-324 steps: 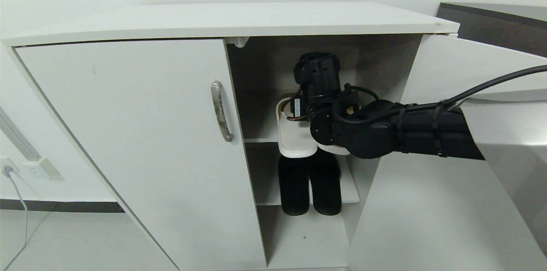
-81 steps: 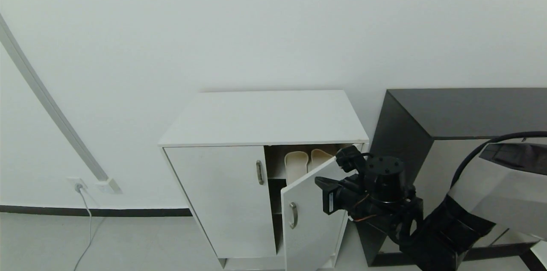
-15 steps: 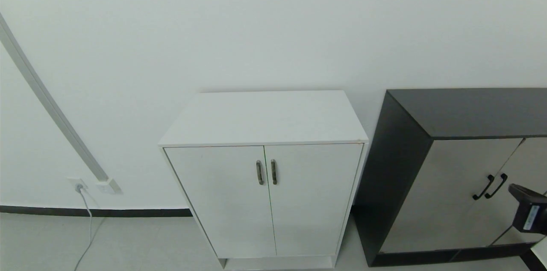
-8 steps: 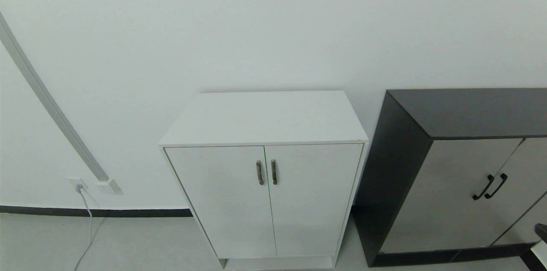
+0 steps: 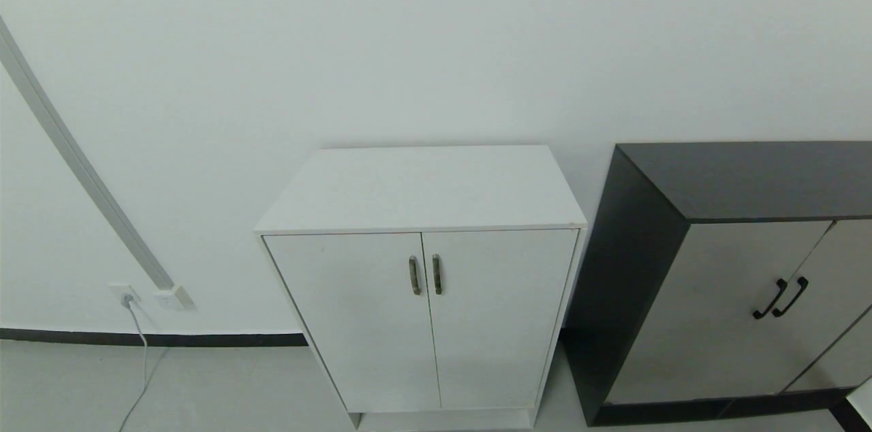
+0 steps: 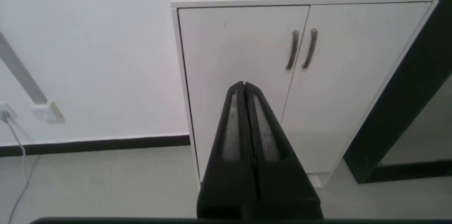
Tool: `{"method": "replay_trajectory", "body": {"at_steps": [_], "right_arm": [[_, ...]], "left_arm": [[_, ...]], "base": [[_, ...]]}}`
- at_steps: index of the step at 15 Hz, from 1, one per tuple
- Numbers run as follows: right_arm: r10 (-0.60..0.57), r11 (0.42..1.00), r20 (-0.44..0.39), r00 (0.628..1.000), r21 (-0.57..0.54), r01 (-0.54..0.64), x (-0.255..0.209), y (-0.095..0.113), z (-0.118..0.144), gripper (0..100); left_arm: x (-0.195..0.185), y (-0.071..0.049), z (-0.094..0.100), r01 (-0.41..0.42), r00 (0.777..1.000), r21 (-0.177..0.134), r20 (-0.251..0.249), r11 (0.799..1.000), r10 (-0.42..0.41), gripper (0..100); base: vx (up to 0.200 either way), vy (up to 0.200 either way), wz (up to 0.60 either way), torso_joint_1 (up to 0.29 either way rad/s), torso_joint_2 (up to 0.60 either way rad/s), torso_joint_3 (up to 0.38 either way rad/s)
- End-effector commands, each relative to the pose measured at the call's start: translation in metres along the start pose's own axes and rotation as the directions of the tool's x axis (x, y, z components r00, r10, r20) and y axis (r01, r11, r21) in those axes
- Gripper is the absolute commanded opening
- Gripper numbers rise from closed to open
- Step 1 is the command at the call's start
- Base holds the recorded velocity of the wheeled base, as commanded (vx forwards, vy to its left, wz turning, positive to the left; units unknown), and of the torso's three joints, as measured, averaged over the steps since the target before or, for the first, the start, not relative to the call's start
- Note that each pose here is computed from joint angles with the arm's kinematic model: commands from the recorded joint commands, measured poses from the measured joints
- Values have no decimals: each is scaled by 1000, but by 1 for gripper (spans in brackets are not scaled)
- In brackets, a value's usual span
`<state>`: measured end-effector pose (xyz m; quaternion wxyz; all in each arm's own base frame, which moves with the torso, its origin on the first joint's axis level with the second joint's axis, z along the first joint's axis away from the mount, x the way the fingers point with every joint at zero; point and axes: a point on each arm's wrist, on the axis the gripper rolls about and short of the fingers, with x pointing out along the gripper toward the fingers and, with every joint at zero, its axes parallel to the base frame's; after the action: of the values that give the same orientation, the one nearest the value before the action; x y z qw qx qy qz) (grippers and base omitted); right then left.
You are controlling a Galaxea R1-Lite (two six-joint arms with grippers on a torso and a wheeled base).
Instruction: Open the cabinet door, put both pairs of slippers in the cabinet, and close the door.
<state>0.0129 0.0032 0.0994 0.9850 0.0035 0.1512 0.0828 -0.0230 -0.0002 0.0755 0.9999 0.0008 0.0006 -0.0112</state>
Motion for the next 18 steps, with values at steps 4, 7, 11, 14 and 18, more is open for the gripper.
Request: {"method": "replay_trajectory", "body": {"at_steps": [4, 7, 11, 14, 18], "right_arm": [[21, 999, -5, 1000, -50, -22, -4, 1, -22, 0], [-5, 998, 70, 998, -63, 10, -11, 1, -24, 0], [-90, 994, 207, 974, -45, 101, -20, 3, -29, 0], [-90, 994, 280, 956, -42, 106, -25, 4, -32, 0], [-145, 989, 305, 941, 54, 135, -27, 3, -33, 0]], "left_arm": [[0, 0, 0, 1, 1000, 0, -2, 1000, -1, 0], [0, 0, 0, 1, 1000, 0, -2, 1000, -1, 0], [0, 0, 0, 1, 1000, 0, -2, 1000, -1, 0], [0, 0, 0, 1, 1000, -2, -2, 1000, -1, 0], [0, 0, 0, 1, 1000, -3, -2, 1000, -1, 0]], "base": [[0, 0, 0, 0, 0, 0], [0, 0, 0, 0, 0, 0], [0, 0, 0, 0, 0, 0], [0, 0, 0, 0, 0, 0], [0, 0, 0, 0, 0, 0]]}}
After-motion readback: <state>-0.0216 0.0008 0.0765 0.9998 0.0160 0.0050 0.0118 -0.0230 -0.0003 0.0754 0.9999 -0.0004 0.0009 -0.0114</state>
